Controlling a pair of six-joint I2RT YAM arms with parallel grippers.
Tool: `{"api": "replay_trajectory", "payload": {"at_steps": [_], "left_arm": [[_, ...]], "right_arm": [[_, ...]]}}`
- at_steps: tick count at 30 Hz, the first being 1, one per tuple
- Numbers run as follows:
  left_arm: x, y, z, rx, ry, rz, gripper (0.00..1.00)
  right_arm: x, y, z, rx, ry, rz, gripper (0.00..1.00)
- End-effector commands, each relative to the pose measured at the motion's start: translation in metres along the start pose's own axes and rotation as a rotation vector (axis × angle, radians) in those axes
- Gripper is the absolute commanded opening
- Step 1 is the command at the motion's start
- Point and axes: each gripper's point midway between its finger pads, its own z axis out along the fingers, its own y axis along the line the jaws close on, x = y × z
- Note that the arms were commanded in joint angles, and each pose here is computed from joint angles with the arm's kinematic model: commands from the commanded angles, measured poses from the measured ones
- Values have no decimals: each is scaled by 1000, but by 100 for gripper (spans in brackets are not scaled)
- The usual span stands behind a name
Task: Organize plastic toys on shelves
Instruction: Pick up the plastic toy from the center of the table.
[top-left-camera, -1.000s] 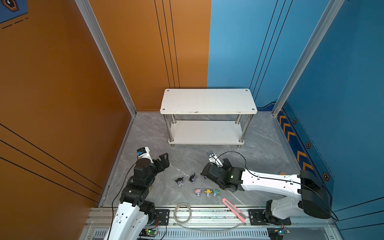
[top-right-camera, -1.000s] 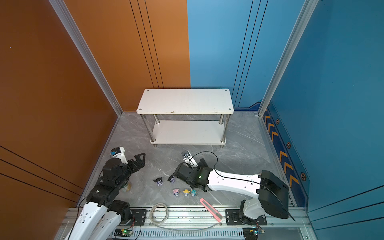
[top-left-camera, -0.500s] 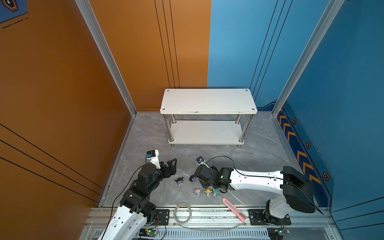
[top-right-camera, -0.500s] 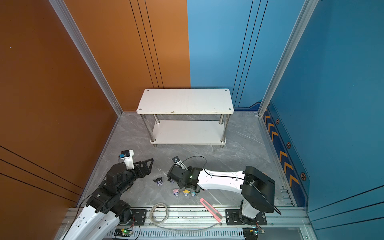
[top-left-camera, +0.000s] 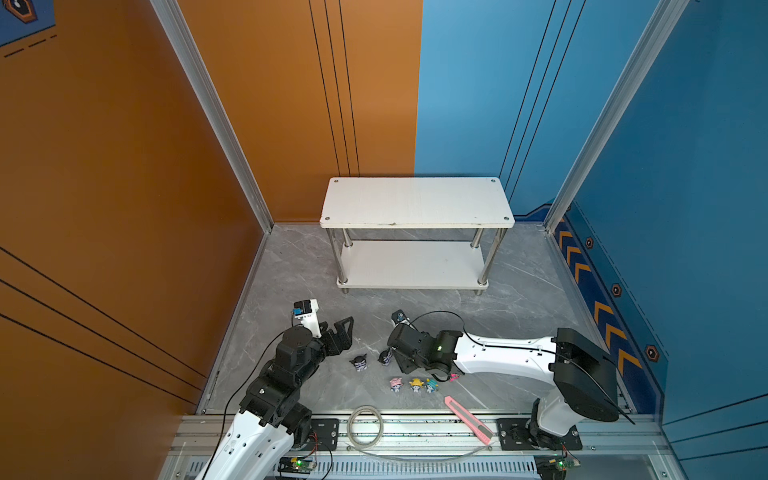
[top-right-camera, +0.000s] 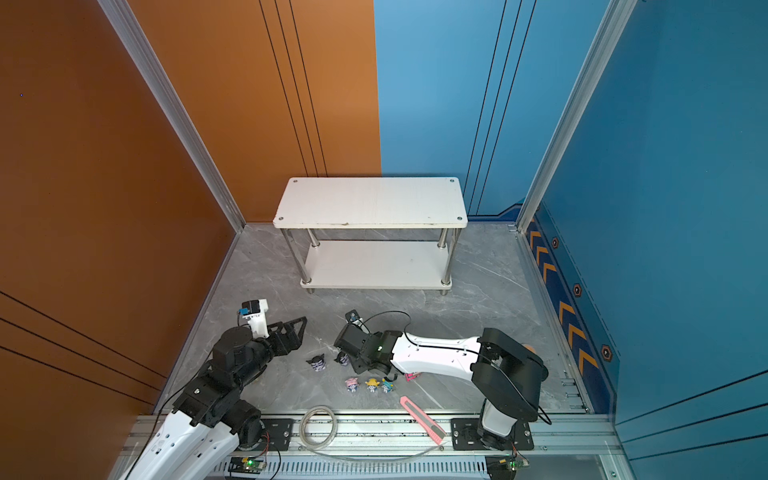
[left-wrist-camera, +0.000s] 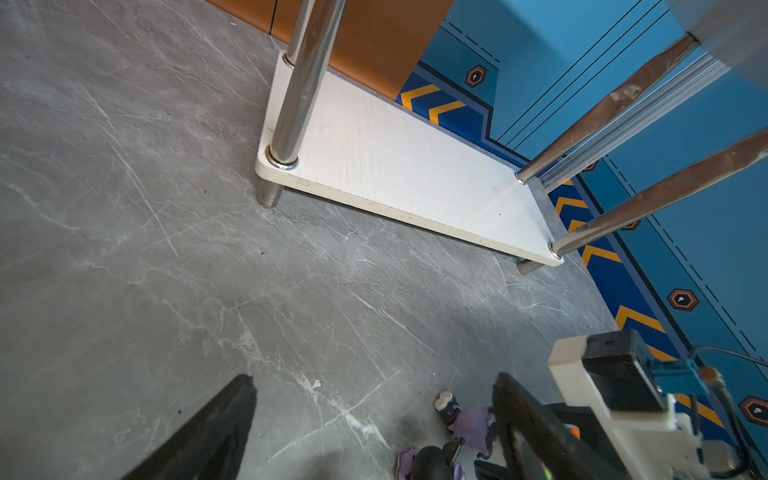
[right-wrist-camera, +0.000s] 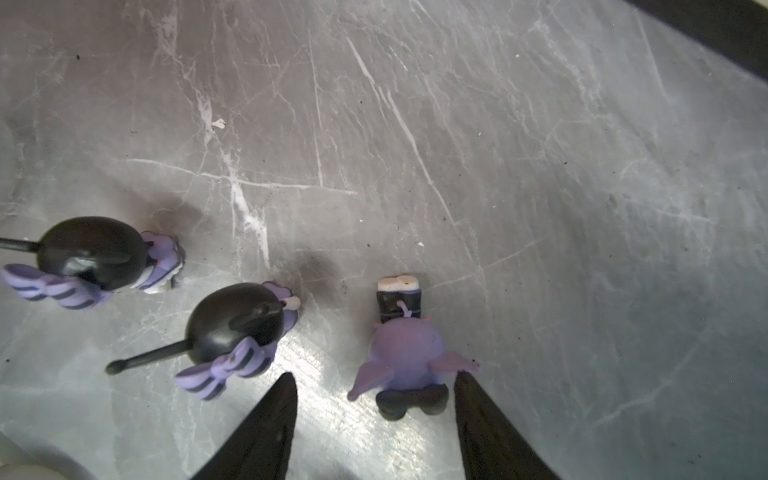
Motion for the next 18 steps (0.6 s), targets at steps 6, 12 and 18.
{"api": "replay_trajectory", "payload": {"at_steps": [6,12,18], "left_arm": [[3,-8,8,41,20,28,91],[12,-19,18,86,83,40,87],[13,-25,25,102,97,48,87]], "right_arm": [[-1,-10,-2,15,-5,40,67],[1,-18,2,29,1,57,72],[4,-17,8,14,11,64,70]]}}
